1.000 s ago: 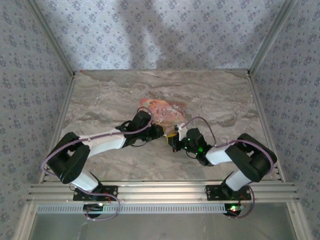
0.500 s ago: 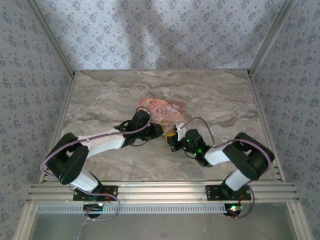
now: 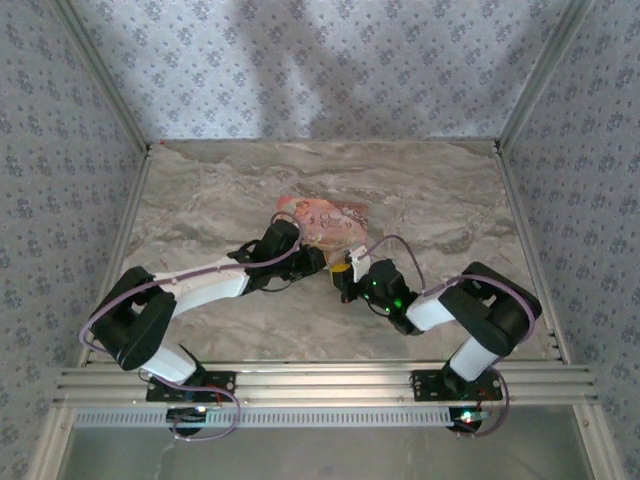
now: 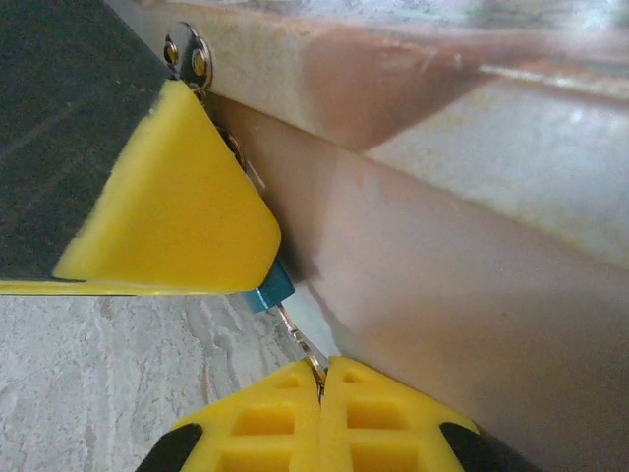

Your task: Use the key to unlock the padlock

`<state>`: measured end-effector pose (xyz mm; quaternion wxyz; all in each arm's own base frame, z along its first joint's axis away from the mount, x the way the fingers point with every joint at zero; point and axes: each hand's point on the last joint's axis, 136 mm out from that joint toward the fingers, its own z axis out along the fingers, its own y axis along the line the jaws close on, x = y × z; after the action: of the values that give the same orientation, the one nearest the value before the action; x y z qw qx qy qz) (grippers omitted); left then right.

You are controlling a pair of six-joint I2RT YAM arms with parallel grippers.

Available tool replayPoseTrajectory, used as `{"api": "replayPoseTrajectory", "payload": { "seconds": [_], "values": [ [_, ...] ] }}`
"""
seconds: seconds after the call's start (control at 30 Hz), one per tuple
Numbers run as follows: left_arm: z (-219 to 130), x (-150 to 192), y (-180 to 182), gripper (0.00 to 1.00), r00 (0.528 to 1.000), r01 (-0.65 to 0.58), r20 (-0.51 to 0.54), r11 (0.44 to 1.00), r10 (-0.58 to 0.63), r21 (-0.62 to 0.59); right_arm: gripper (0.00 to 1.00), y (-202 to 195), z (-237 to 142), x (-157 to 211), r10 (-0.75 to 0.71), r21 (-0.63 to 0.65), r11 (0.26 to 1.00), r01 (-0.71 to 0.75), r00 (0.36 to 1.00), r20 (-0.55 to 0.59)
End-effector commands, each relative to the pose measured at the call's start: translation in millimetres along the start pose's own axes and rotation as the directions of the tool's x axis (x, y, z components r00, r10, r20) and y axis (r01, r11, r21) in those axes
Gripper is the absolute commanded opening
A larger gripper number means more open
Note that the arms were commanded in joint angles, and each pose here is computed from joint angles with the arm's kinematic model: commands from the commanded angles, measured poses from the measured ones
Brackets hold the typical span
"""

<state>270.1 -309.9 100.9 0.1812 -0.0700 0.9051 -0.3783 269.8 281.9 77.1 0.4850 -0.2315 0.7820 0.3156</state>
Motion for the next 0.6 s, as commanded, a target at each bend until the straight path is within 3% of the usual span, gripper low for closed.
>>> {"api": "replayPoseTrajectory", "payload": {
  "seconds": [0.0,0.57],
  "values": [
    [-15.7,-5.6,-40.9,0.24,1.0,-0.017,0.003,0.993,0.017,0.116,0.0,5.2,5.5,-25.5,-0.034,-0.006,0.999,0.035,0.995,0.091],
    [-14.4,-4.7,-44.3,0.25,1.0,-0.017,-0.008,0.992,0.018,0.121,0.0,13.9,10.0,-44.4,0.002,-0.065,0.998,0.008,0.987,0.159]
  ]
}}
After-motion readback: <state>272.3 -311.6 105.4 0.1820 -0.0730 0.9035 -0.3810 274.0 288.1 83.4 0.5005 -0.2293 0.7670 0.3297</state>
